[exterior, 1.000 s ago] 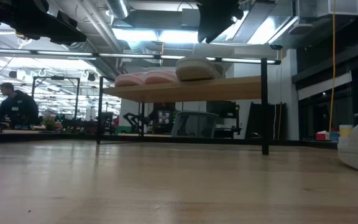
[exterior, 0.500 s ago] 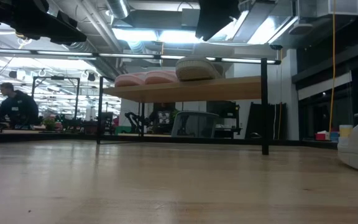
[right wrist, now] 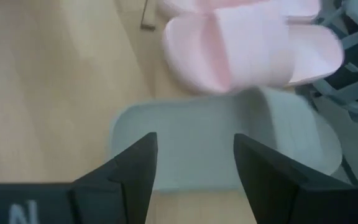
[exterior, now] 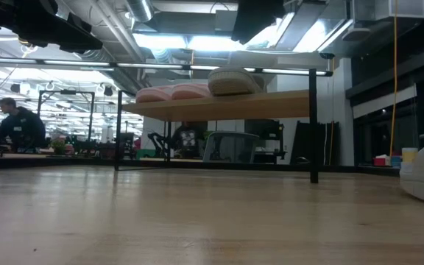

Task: Pick and place slides into the shelf
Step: Put the gray slide on the shelf

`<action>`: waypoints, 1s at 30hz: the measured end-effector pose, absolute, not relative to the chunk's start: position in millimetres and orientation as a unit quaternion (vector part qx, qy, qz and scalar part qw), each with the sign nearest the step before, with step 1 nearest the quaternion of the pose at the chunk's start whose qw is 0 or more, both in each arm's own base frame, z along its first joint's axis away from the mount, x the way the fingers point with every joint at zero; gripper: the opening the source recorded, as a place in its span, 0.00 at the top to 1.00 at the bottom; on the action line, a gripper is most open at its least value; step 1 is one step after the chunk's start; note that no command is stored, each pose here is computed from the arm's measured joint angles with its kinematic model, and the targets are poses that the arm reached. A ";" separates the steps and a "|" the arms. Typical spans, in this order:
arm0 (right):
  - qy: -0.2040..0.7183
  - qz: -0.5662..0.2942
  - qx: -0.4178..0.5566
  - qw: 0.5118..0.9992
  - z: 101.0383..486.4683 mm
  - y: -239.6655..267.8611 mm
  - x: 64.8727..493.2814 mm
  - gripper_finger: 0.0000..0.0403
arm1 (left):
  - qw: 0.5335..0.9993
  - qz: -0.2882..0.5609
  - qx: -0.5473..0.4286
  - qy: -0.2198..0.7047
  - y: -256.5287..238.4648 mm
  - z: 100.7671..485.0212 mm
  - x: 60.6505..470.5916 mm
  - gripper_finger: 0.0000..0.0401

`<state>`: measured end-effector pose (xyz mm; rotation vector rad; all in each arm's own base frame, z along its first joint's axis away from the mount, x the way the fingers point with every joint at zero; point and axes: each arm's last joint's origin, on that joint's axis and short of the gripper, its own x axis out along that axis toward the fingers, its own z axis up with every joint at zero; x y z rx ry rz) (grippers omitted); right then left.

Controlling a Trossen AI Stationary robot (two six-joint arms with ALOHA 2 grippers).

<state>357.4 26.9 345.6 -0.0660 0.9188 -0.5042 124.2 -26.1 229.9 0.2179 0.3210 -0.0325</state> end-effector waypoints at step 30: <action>0.483 -0.218 -0.019 0.848 290.0 210.2 241.9 0.47 | 0.981 -0.016 0.108 0.159 -26.1 230.0 124.1 0.65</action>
